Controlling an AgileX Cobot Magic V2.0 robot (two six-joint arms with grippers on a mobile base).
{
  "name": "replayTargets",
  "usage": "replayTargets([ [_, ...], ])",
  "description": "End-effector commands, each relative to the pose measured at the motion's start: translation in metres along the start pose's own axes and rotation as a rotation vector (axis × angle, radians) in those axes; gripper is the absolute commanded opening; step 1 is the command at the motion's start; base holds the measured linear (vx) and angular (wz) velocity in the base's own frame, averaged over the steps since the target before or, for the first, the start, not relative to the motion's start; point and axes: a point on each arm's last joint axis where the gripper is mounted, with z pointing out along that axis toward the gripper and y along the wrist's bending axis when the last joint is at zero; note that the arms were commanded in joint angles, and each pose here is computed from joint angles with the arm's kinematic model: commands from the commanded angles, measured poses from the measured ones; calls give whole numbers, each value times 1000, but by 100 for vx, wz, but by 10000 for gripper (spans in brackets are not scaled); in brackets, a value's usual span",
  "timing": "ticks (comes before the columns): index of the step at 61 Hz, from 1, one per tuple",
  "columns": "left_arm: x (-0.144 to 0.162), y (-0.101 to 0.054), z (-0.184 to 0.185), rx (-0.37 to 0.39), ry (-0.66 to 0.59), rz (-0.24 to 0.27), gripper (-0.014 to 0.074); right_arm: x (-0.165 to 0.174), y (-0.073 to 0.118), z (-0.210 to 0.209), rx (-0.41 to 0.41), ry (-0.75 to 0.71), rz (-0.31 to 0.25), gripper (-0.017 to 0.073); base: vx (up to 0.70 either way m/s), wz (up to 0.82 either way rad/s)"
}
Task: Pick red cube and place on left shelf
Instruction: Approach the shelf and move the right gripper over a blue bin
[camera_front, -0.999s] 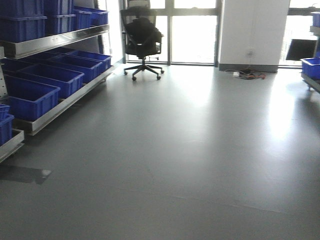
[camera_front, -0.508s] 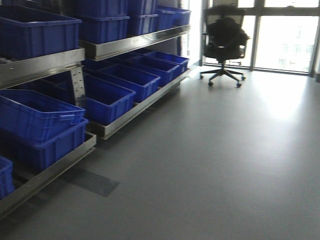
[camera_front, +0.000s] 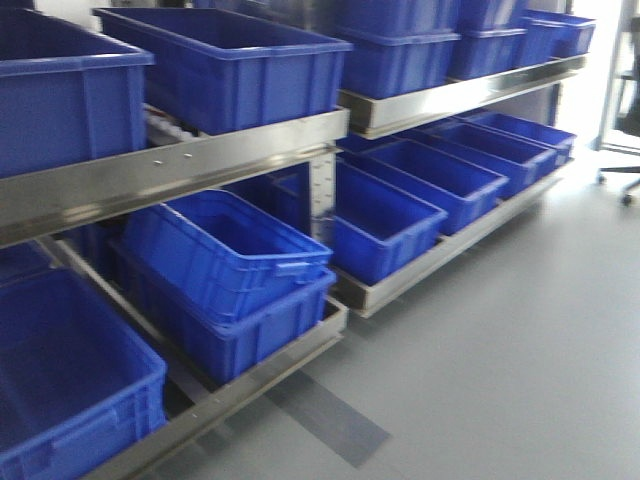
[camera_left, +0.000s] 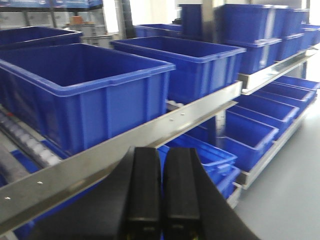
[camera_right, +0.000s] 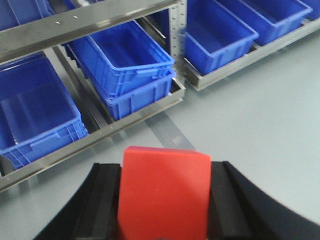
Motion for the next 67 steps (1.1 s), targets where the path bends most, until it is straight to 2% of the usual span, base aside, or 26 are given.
replayTargets([
  [1,0,0,1,-6,-53,-5,106,-17,2,-4,-12,-116,-10,57,50,56],
  [35,0,0,1,-6,-53,-5,106,-17,2,-4,-12,-116,-10,57,42,59],
  [67,0,0,1,-6,-53,-5,106,-16,2,-3,-12,-113,-10,57,22,47],
])
